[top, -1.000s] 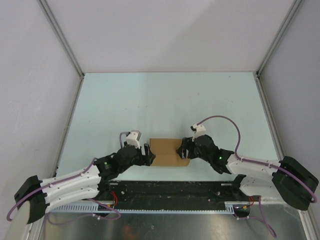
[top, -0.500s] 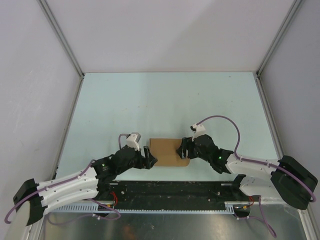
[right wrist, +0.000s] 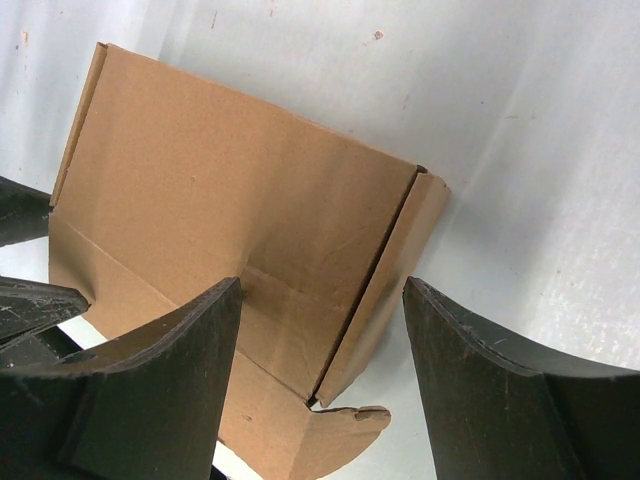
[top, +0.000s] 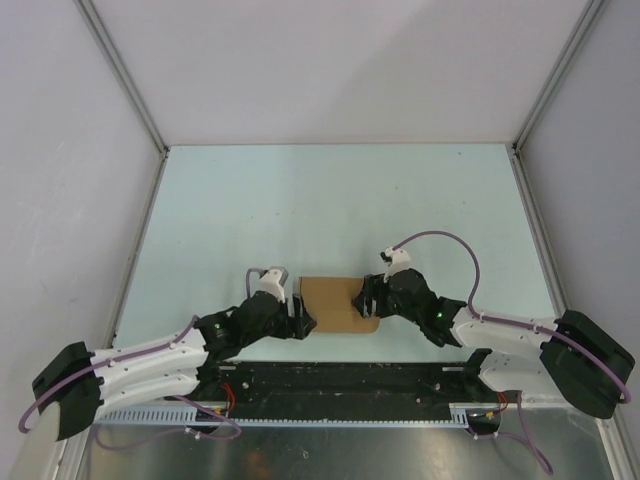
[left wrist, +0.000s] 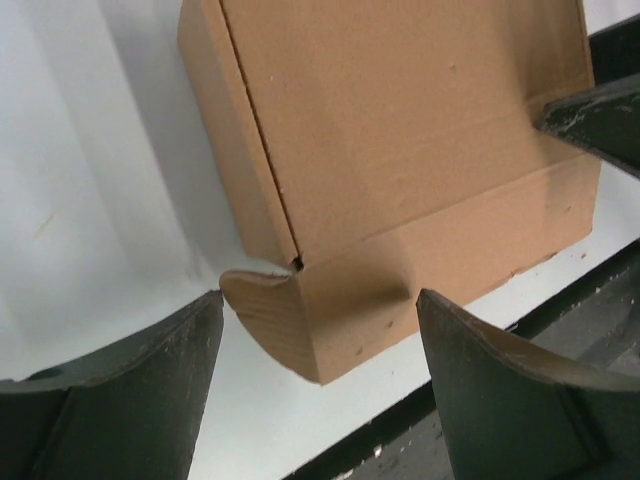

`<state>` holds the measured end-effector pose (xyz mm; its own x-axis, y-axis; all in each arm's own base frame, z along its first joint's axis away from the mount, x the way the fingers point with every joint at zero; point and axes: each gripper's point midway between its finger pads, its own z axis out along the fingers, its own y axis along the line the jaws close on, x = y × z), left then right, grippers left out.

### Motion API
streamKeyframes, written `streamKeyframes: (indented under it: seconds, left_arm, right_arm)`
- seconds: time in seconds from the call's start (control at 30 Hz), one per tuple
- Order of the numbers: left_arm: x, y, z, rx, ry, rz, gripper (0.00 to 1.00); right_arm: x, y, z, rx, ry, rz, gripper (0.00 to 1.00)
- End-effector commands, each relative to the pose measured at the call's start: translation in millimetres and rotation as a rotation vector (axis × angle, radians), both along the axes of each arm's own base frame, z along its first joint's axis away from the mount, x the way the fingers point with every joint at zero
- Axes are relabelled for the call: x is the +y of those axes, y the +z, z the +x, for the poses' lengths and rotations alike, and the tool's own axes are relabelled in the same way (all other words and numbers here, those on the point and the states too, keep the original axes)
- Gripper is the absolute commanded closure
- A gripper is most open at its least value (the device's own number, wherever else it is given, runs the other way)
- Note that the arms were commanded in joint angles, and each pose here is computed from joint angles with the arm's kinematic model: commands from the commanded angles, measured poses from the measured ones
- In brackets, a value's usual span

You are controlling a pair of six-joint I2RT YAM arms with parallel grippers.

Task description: Fold the paper box

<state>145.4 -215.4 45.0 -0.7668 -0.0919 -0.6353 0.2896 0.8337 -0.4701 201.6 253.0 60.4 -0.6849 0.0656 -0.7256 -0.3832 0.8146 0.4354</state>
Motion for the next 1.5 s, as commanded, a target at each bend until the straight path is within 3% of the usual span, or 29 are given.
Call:
streamKeyframes:
  seconds: [0.0,0.5,1.47]
  left_arm:
    - [-16.1,15.6,5.5,-0.04,-0.027,-0.063,0.17]
    - [-31.9,26.0,2.5,-0.051,-0.084,-0.134,0.18]
    - [-29.1,21.4,1.7,-0.052,-0.081,-0.129,0.52]
  right_arm:
    - [7.4,12.6,7.6,-0.039,0.004,0.033,0.29]
    - [8.0,12.8,6.4,-0.038,0.01,0.033,0.29]
    - [8.2,12.0,6.7,-0.034,0.01,0.034,0.29]
